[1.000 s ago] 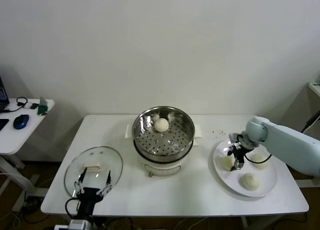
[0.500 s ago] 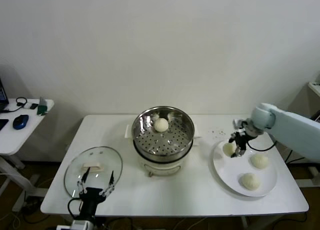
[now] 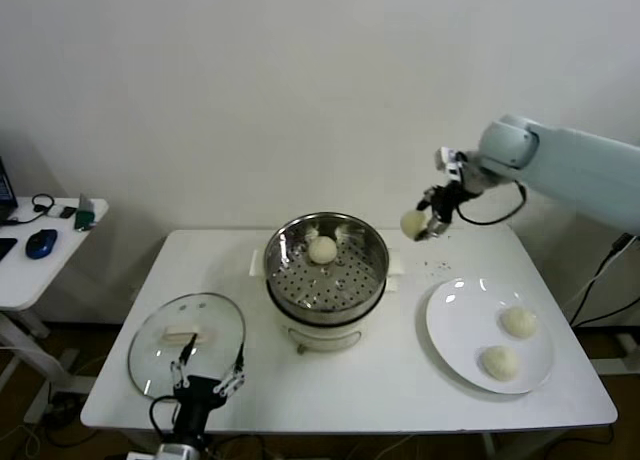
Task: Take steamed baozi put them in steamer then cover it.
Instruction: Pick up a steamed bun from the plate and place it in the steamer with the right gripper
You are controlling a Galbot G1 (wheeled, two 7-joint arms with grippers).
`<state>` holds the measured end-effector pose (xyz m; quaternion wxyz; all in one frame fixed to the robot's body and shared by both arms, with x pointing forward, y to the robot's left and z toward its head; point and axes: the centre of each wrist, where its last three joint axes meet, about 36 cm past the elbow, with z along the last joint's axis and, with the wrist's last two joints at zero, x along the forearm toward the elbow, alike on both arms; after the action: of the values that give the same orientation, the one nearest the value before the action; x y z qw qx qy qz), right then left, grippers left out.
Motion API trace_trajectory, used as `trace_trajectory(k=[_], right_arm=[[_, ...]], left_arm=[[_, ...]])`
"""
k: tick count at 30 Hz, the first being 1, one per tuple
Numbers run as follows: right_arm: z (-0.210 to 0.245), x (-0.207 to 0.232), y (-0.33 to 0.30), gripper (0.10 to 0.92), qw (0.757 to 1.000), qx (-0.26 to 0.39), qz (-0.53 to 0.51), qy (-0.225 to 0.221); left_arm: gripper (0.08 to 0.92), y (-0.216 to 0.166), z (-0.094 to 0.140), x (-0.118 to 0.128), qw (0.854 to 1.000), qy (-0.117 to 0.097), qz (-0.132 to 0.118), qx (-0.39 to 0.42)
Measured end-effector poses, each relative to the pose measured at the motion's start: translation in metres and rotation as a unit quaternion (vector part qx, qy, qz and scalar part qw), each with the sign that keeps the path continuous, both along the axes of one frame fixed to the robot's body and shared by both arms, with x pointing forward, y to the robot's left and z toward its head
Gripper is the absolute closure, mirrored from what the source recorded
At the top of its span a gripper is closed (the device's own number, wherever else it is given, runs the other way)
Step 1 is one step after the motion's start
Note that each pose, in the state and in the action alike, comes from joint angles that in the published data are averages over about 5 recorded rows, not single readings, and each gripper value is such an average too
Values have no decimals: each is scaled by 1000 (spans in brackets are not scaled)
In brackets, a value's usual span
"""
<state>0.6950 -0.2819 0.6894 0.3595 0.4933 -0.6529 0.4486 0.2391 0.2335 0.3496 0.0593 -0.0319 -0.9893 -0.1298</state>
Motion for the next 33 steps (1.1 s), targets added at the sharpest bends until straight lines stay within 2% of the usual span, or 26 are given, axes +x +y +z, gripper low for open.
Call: trace_trajectory(k=[5, 11, 21, 33], right_arm=[[17, 5, 58, 344, 1000, 6, 20, 1], [15, 8, 125, 344, 999, 2, 43, 4], [-23, 7, 208, 341, 997, -27, 70, 16], [-85, -4, 273, 335, 993, -51, 101, 37]], left_arm=[[177, -2, 3, -2, 1000, -4, -5, 0], [177, 1, 3, -5, 1000, -5, -8, 2], [177, 7, 6, -4, 1000, -13, -7, 5], [177, 18, 9, -5, 1000, -18, -5, 5]])
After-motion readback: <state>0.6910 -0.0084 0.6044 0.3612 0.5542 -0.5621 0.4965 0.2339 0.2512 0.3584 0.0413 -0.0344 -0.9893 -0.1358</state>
